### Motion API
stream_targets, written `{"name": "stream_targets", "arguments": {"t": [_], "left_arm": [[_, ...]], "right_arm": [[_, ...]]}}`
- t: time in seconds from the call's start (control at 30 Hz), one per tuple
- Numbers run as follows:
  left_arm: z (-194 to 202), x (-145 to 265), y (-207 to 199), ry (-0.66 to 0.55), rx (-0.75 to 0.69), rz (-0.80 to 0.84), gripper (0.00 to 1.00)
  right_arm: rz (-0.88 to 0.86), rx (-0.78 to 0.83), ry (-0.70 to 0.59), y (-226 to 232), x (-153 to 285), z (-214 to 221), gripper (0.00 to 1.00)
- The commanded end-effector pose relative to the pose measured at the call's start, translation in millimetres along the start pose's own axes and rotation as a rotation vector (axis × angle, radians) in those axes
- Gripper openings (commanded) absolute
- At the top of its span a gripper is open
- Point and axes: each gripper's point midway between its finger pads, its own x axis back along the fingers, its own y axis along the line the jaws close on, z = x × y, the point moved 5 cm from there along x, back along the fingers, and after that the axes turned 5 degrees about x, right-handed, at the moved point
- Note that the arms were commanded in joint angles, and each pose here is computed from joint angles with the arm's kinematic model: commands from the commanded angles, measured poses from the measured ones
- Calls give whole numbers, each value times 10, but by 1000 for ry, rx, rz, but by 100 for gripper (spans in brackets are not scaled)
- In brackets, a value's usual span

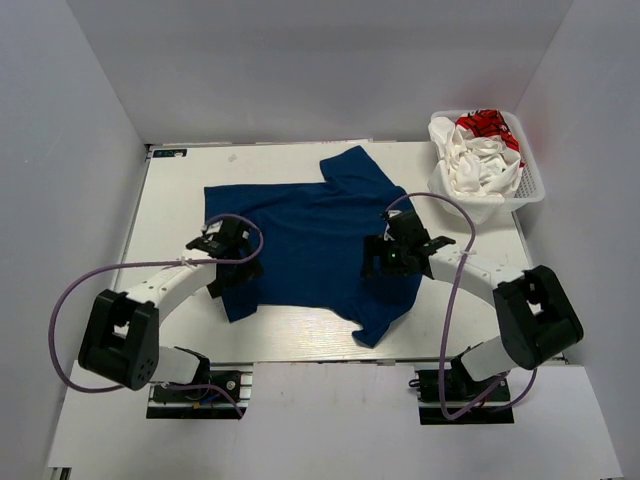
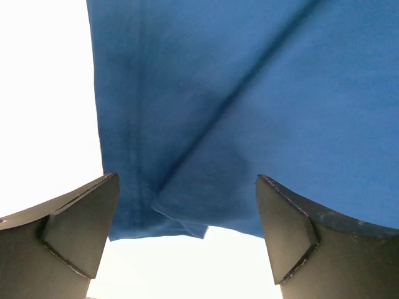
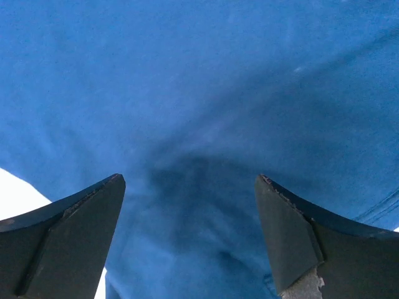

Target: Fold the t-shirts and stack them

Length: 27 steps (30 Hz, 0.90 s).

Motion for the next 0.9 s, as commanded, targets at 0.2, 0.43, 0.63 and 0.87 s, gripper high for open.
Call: {"name": "stream_targets", "arguments": {"t": [0.2, 0.43, 0.63, 0.87], "left_arm": [[23, -259, -257, 4, 90, 114, 100], [164, -455, 146, 36, 86, -162, 100], [86, -328, 588, 4, 219, -457, 100], [-278, -286, 596, -61, 278, -473, 100]], "right_arm": [[135, -153, 25, -263, -242, 215, 90], [200, -250, 69, -466, -295, 386, 90], [206, -282, 71, -553, -241, 371, 90], [111, -248, 53, -513, -270, 313, 90]]}}
